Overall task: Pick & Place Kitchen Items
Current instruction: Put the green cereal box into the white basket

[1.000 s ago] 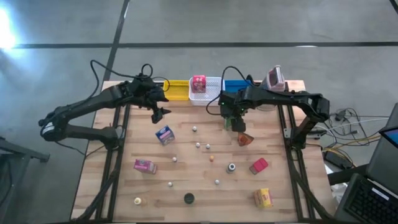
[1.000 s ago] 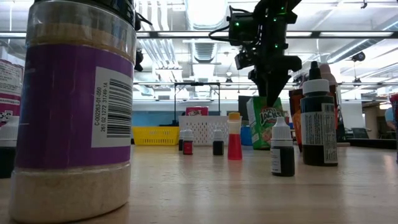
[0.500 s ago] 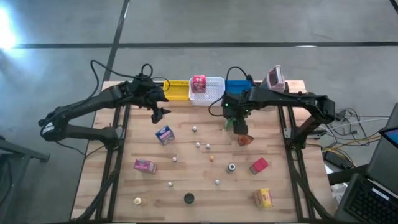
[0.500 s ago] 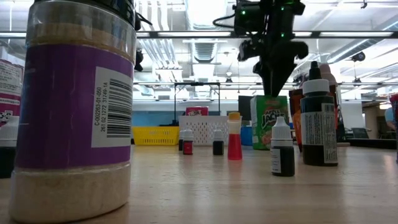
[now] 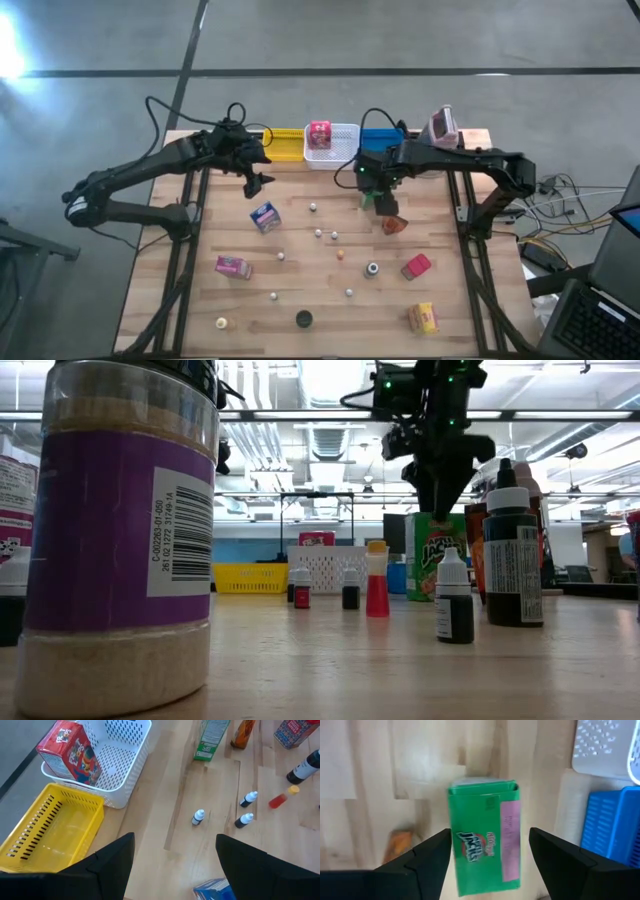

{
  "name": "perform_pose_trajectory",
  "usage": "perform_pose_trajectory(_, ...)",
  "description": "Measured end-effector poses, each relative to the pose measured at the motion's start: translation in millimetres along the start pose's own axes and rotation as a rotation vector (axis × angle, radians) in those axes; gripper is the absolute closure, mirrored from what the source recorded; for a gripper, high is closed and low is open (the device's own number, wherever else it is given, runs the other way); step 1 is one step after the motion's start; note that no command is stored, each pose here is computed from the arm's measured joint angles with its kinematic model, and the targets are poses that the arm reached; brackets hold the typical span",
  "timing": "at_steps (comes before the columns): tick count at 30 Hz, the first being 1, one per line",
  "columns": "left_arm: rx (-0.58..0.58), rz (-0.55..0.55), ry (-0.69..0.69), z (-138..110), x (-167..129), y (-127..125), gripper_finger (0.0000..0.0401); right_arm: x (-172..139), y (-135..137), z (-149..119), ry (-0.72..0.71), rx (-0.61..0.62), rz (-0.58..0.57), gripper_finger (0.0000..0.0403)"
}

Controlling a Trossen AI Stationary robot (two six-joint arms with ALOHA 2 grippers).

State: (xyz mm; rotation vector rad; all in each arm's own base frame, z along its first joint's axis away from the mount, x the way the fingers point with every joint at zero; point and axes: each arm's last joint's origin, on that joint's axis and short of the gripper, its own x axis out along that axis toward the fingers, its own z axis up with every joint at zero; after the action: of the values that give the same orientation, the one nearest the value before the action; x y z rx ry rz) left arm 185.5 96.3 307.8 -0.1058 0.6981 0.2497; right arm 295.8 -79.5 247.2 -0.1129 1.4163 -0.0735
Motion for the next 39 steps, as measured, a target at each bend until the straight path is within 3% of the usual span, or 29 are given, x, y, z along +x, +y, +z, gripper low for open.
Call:
perform_pose_trajectory(7, -0.002, 0.0, 0.0, 0.0, 0.0, 0.0, 0.0117, 8.3, -1.8, 2.7, 0.017, 0.0, 0.0, 0.0138)
perform_pose_trajectory(21, -0.003, -0.001, 0.005, -0.5, 0.0, -0.1, 0.0117, 36.7, -3.1, 7.4, 0.094, 0.0, 0.062, 0.0189)
perform_pose_trajectory(39, -0.005, -0.002, 0.011, -1.1, 0.1, -0.2, 0.0117, -6.1, -12.9, 15.5, 0.016, -0.007, 0.033, 0.0283)
